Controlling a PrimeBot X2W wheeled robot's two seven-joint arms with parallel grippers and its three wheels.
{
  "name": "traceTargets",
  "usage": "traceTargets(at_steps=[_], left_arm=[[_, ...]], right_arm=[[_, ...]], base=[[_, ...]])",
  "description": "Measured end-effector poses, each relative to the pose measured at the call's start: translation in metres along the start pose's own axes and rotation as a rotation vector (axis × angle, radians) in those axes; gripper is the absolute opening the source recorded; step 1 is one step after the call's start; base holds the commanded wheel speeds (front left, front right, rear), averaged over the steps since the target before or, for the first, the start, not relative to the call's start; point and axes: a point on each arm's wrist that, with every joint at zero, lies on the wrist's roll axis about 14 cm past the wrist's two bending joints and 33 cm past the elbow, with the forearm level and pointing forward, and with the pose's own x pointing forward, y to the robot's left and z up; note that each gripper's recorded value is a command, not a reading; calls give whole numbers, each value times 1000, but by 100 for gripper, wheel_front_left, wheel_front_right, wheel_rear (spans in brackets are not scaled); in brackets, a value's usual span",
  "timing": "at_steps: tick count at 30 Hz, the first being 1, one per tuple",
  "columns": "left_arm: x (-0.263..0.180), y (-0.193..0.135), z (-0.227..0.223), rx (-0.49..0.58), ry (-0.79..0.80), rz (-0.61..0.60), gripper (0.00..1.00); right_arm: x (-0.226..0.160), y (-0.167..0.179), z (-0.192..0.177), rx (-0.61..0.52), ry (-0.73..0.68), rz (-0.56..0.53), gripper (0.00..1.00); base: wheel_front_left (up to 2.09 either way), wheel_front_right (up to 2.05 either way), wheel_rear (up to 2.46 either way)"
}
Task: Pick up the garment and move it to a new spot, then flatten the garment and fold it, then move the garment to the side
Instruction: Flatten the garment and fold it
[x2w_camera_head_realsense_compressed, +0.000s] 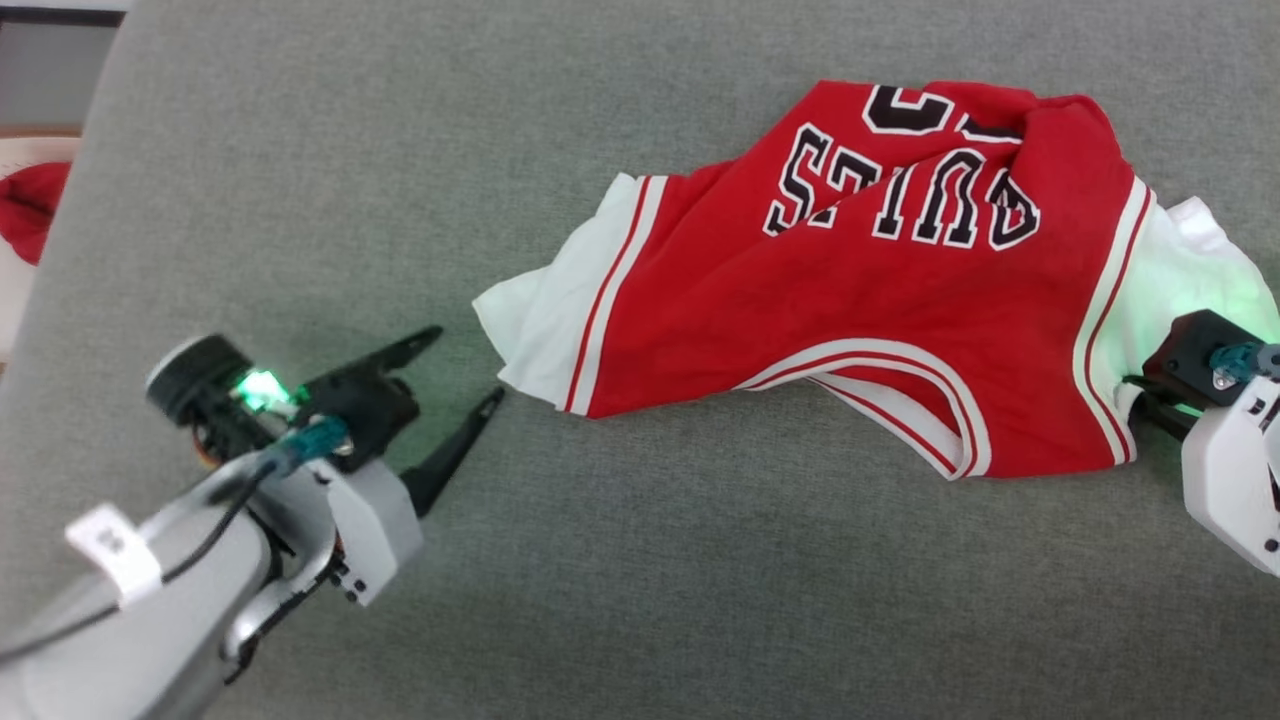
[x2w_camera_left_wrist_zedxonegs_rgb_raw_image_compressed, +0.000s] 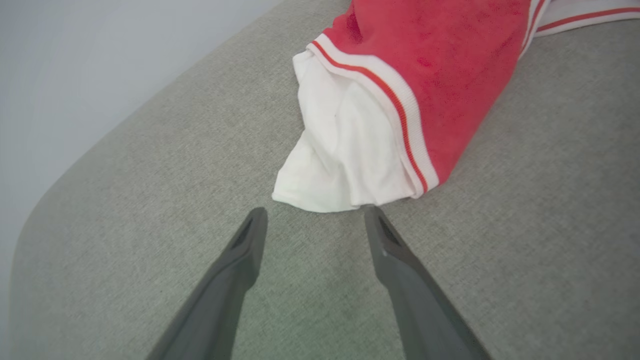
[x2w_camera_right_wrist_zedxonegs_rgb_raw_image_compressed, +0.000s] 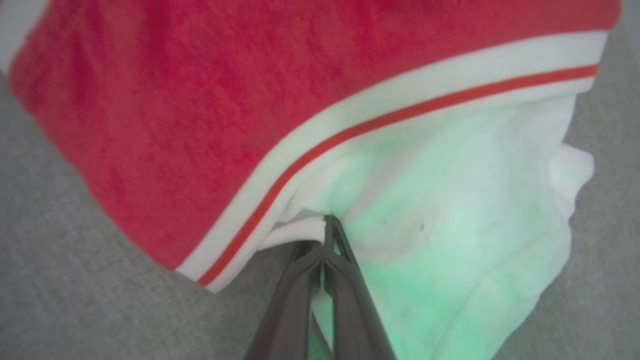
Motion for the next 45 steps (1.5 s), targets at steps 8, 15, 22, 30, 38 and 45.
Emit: traceTargets(at_steps=[8,15,22,30,38,45], left_arm=[[18,-11,2,115,135,-187,100],[39,-18,-1,114,186,-250,100],[50,-22,-7,78,234,-267,27],[48,-35,-9,-9,259,-306,0],[50,-8,28,-175,90,-228,0],[52,25,99,-393,-176,-146,0]], right_arm=[[7,-2,0,8,-9,10,0],[12,-3,0,11,-16,18,0],[16,-3,0,6,-19,24,0],[16,-3,2,3,-25,23,0],[-3,-32,38,105,-203,-70,0],[-62,-95,79,138,-368,-265,0]], base=[[0,0,0],[0,0,0],[0,0,0],[0,0,0],[0,0,0],[0,0,0]])
